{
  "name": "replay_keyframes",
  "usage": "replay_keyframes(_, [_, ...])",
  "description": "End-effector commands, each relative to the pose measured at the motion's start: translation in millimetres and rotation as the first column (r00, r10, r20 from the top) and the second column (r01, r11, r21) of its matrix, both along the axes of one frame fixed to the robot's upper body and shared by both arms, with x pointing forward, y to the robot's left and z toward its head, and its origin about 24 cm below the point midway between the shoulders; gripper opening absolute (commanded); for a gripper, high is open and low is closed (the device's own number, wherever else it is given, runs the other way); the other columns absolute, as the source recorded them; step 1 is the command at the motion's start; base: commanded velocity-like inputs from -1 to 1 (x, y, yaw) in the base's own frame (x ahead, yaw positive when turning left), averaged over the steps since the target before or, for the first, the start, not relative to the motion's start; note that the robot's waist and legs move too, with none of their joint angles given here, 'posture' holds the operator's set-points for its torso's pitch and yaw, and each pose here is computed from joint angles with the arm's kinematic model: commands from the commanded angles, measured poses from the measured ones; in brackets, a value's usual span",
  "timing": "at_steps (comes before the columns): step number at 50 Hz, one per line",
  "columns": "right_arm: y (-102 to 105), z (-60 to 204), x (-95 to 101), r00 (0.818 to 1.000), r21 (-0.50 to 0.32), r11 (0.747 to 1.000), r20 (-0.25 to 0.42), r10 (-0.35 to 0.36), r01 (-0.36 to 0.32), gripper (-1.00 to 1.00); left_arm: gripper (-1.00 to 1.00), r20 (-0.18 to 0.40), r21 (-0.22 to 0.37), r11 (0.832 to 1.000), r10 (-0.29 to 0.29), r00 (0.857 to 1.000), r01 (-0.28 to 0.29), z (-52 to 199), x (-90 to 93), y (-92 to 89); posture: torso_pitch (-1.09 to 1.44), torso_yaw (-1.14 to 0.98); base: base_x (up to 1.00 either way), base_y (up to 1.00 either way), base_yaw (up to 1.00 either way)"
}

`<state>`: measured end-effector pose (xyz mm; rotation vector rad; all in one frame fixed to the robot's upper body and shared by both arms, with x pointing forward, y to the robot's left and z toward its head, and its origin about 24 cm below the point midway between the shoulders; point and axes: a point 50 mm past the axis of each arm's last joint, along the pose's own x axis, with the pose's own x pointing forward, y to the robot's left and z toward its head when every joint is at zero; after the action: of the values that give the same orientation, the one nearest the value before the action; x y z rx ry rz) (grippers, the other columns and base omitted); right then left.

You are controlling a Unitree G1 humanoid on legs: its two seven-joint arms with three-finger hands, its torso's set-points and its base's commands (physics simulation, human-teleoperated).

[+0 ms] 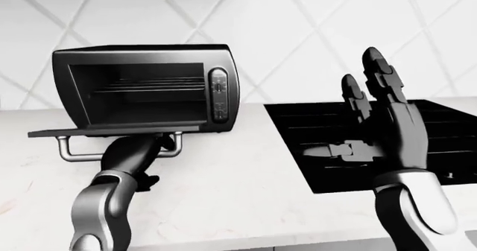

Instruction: Open the toaster oven door.

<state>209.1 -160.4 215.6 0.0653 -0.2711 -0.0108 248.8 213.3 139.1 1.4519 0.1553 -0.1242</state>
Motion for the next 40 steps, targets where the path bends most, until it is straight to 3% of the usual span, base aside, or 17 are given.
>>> replay_keyframes(1, [2,8,-1.5,0.999,-0.001,1.0,0.047,0.008,-0.008,1.0,-0.09,0.126,0.013,0.997,-0.078,0.989,0.077,28,-10.3,-12.7,-0.55,0.0,0.0,0.0,0.0])
replay_keyframes(7, [1,8,-1.4,0.999,-0.001,1.0,0.047,0.007,-0.007,1.0,-0.15,0.112,0.009,0.997,-0.08,0.99,0.08,31,-21.8,-11.9,-0.55,0.0,0.0,0.0,0.0])
replay_keyframes(16, [2,9,-2.0,0.999,-0.002,1.0,0.048,0.009,-0.008,1.0,-0.11,0.144,0.002,0.997,-0.078,0.987,0.079,43,-40.2,-13.3,-0.55,0.0,0.0,0.0,0.0])
replay_keyframes(27, [2,6,0.2,0.999,0.0,1.0,0.047,0.008,-0.008,1.0,0.33,0.123,0.011,0.996,-0.09,0.988,0.089,45,-60.0,-15.9,-0.55,0.0,0.0,0.0,0.0])
replay_keyframes(40, [1,6,-1.3,0.999,0.003,1.0,0.047,0.006,-0.006,1.0,0.41,0.093,0.019,0.995,-0.096,0.991,0.095,48,-82.9,-15.8,-0.55,0.0,0.0,0.0,0.0])
